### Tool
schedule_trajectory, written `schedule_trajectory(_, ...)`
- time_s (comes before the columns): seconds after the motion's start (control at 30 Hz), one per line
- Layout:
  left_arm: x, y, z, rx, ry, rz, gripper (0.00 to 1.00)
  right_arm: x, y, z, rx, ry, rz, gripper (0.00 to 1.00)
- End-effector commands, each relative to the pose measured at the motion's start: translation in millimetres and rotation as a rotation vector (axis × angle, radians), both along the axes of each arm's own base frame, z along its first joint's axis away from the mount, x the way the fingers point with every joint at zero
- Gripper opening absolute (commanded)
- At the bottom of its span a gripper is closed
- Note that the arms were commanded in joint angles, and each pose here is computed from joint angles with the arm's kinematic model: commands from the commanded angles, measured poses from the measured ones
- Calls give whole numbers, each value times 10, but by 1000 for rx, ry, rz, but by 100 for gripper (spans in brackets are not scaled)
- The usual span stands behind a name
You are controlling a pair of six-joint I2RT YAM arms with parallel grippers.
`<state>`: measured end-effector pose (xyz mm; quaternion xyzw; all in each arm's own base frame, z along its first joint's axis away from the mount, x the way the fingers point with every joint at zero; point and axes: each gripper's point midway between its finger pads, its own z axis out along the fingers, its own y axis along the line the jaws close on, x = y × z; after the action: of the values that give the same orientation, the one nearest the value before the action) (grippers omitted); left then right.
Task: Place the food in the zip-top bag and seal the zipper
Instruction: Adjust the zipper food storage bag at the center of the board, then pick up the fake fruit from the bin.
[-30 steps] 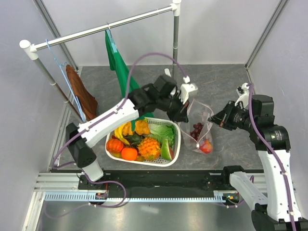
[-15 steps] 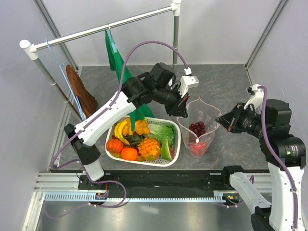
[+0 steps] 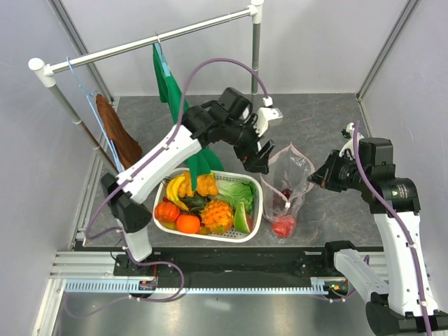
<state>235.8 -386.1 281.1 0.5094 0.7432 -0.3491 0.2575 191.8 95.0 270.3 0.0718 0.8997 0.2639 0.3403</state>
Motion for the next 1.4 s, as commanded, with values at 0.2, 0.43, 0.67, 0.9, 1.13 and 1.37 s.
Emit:
schedule_trajectory(0.2,-892,1068,306,-8,-364,-345,100,-2,-12,150,2,-73,-4,0)
schedule_trajectory(0.43,-1055,1465,-323,165,-561,-487,100,12,7,135,10,-66,2,0)
schedule_trajectory(0.67,-952,1628,-710,260,-665,-553,84,-8,20,98,17,-54,9,0)
schedule_trajectory(0.9,-959,1383,-828,166,-669,-585,100,-8,37,70,22,-42,17,0)
schedule_trajectory(1.13,-1128,883,-651,60,-701,-672,100,-26,45,16,29,-27,16,0)
schedule_trajectory(1.37,-1095,480,-797,92,-555,-601,99,-35,48,65,32,-38,16,0)
